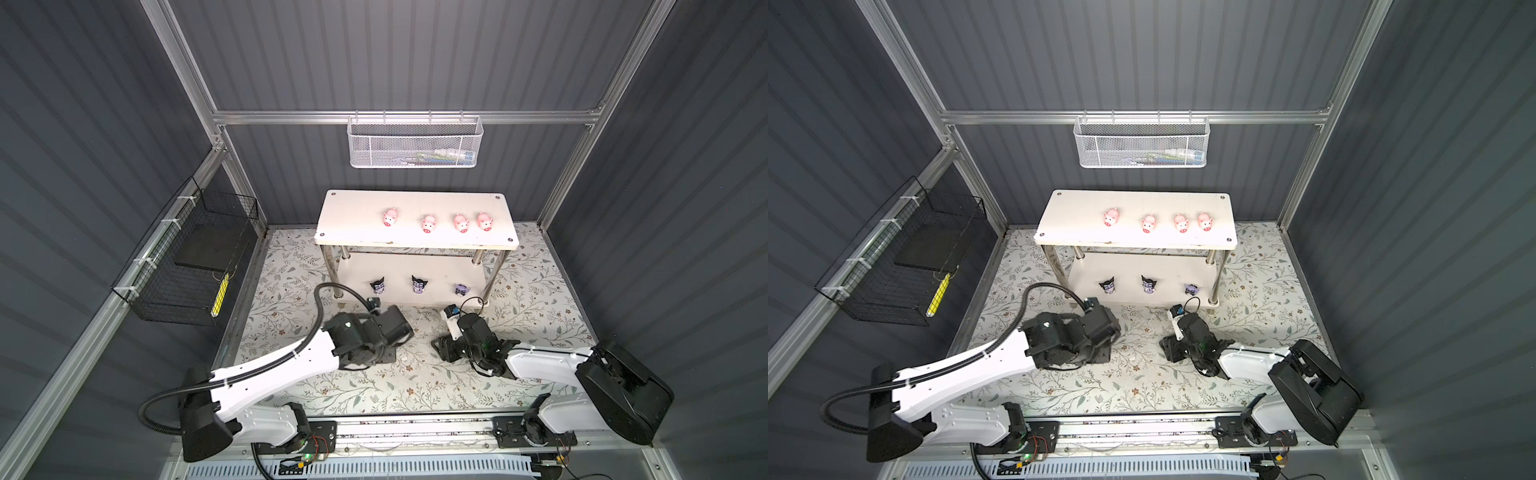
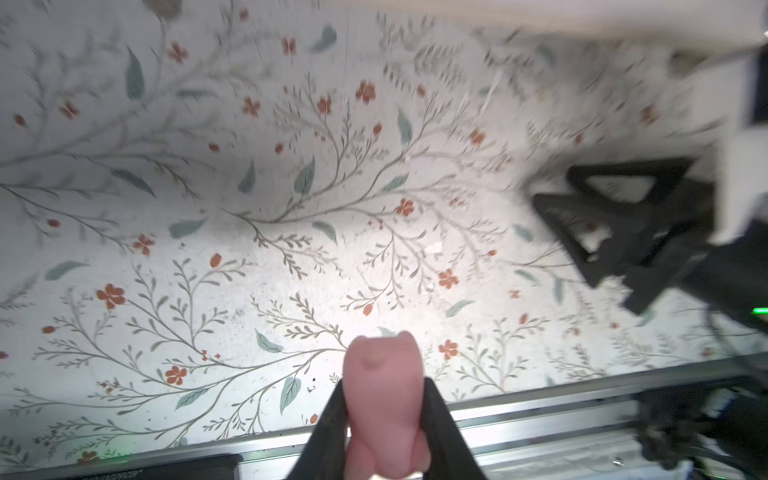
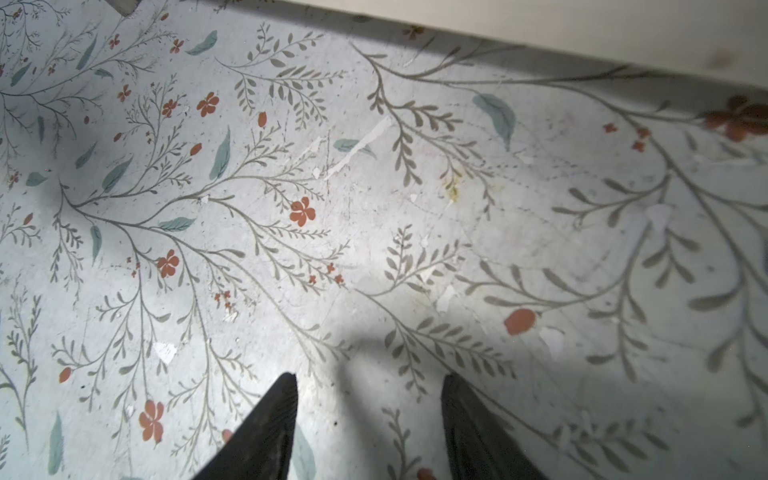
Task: Place and organize the plastic toys onto the shelf
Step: 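Lift the pink pig with the left gripper up toward the top shelf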
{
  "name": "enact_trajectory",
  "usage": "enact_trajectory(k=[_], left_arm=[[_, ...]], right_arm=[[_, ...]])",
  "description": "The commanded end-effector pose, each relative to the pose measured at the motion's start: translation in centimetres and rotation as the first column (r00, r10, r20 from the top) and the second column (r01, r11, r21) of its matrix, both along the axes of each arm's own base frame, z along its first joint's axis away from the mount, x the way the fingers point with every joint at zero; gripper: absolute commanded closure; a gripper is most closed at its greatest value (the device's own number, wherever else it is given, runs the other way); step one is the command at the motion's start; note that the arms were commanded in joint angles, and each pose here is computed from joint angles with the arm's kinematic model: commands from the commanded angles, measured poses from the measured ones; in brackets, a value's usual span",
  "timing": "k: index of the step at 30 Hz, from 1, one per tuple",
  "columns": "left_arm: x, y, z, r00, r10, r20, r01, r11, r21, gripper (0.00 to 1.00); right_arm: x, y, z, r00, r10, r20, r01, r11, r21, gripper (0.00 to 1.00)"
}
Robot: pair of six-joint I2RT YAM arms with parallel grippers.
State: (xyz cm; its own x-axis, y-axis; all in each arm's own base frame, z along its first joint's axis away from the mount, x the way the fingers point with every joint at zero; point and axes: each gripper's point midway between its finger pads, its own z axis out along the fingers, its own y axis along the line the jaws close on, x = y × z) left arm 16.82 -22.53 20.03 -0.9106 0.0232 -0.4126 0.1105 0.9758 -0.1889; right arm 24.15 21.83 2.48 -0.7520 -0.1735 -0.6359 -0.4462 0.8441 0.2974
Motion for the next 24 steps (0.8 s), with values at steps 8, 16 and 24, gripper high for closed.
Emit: enact_trajectory(k=[8, 16, 24], left_arm=[[2.7, 5.4, 13.4, 0.972, -0.144, 0.184, 0.091, 0.959, 0.268, 0.66], [7.9, 4.5, 19.2, 0.926, -0.18, 0.333, 0.094, 0.962, 0.258, 0.66], [13.3, 4.5, 20.9, 0.903, -0.181, 0.39, 0.108, 0.974, 0.201, 0.65]], right_arm=[[0.2, 0.3, -0.2, 1.0, 0.015, -0.009, -0.015, 1.0, 0.003, 0.42], [0.2, 0.6, -0.3, 1.0, 0.025, -0.016, -0.025, 1.0, 0.001, 0.42], [0.2, 0.7, -0.4, 0.999, 0.029, -0.02, -0.029, 1.0, 0.0, 0.42]])
